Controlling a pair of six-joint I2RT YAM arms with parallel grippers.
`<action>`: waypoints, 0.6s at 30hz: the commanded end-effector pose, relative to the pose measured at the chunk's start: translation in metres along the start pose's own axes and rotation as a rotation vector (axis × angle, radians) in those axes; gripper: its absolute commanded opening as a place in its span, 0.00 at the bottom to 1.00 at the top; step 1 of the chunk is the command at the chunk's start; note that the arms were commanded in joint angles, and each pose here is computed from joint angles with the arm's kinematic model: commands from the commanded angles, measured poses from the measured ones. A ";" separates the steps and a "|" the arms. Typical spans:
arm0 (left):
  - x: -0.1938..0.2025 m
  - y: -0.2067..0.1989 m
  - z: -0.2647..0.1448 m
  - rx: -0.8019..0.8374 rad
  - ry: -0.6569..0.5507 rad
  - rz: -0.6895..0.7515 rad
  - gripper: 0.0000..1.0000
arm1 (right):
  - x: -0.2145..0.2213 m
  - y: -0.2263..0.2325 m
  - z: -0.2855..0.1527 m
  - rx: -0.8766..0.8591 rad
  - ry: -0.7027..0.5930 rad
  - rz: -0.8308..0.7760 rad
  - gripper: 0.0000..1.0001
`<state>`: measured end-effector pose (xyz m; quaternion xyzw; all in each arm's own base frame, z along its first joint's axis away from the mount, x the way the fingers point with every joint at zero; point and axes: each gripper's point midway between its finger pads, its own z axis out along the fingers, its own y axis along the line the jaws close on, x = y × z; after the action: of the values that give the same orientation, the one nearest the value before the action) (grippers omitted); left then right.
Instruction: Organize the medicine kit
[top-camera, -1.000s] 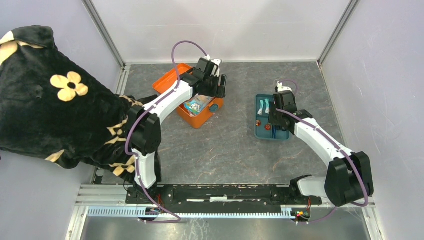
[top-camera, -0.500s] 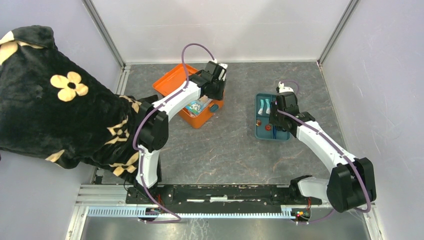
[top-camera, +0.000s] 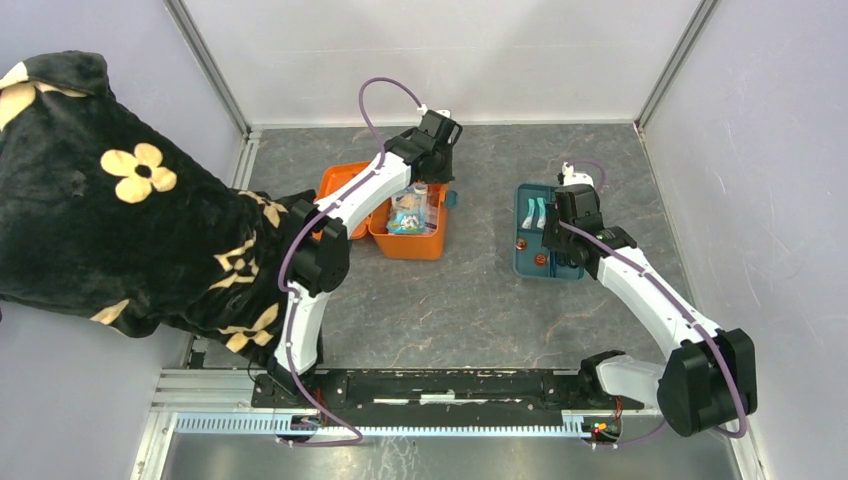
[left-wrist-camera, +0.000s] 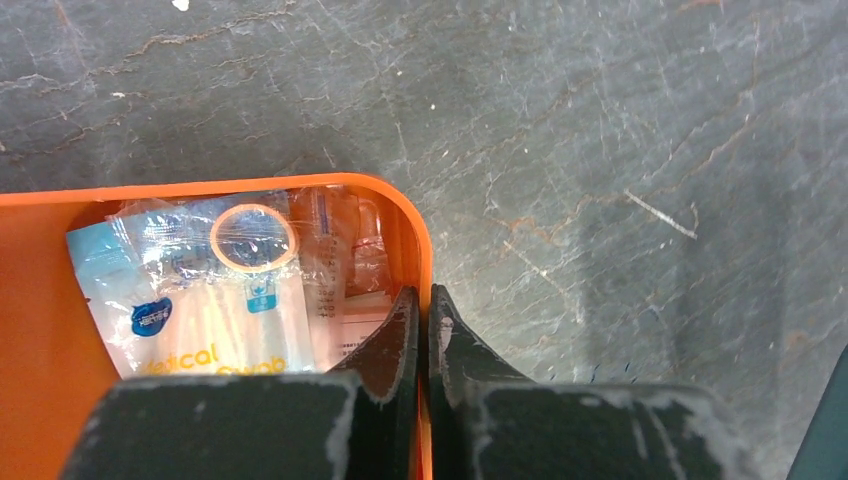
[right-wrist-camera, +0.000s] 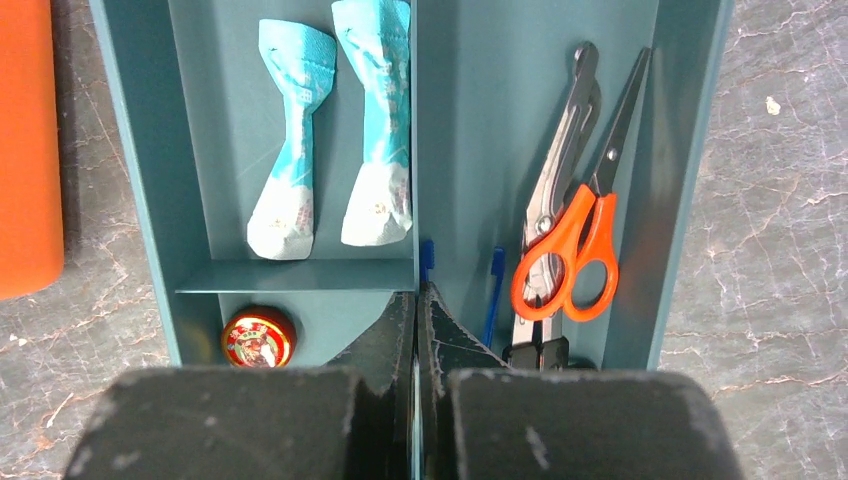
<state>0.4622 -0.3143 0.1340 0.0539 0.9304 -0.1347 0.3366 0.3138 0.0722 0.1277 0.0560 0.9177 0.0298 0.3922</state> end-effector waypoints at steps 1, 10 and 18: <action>-0.011 -0.009 0.007 -0.037 -0.039 -0.136 0.03 | -0.026 -0.003 -0.012 0.023 -0.080 0.010 0.00; -0.020 -0.017 0.006 -0.024 -0.067 -0.146 0.51 | -0.028 -0.002 -0.013 0.018 -0.072 0.004 0.00; -0.071 -0.040 -0.050 0.098 -0.215 -0.126 0.79 | -0.025 0.003 -0.007 0.014 -0.005 -0.006 0.00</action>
<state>0.4722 -0.3288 0.1308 -0.0004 0.9290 -0.1411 0.3420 0.3129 0.0703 0.1312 0.0525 0.9232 0.0205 0.3801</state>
